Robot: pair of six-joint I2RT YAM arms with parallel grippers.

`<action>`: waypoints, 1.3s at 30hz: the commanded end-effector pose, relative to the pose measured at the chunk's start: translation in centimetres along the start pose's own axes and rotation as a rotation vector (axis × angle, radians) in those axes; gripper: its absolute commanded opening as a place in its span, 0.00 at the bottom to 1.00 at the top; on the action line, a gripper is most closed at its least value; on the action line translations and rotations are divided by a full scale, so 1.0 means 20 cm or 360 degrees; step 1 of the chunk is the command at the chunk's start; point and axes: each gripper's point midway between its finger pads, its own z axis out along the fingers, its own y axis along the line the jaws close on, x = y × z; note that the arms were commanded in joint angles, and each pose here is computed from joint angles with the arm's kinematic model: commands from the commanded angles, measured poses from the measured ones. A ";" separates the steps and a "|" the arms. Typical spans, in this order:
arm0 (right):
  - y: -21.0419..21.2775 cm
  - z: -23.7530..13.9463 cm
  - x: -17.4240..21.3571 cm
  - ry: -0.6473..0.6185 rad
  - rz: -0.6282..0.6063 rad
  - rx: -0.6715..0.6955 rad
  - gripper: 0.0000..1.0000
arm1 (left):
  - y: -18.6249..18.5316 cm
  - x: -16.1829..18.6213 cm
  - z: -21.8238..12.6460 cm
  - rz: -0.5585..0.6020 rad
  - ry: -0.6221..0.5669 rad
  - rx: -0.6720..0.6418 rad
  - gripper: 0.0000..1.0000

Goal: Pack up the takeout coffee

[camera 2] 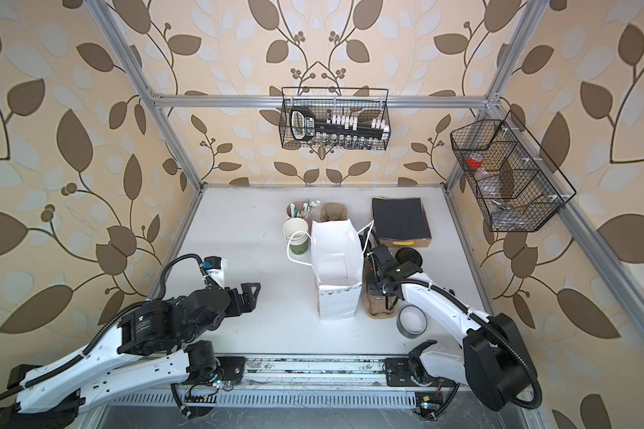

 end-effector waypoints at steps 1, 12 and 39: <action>-0.02 -0.12 -0.04 -0.0074 0.0024 0.0024 0.27 | 0.09 -0.17 -0.12 0.0134 -0.0180 -0.0132 0.99; -0.12 -0.50 -0.12 -0.0342 0.0115 0.0041 0.28 | 0.20 -0.44 -0.27 0.0379 -0.0555 -0.0376 0.99; 0.14 -1.67 -0.52 -0.0909 0.0091 -0.0546 0.30 | 0.22 -0.40 -0.22 0.0473 -0.0537 -0.0423 0.99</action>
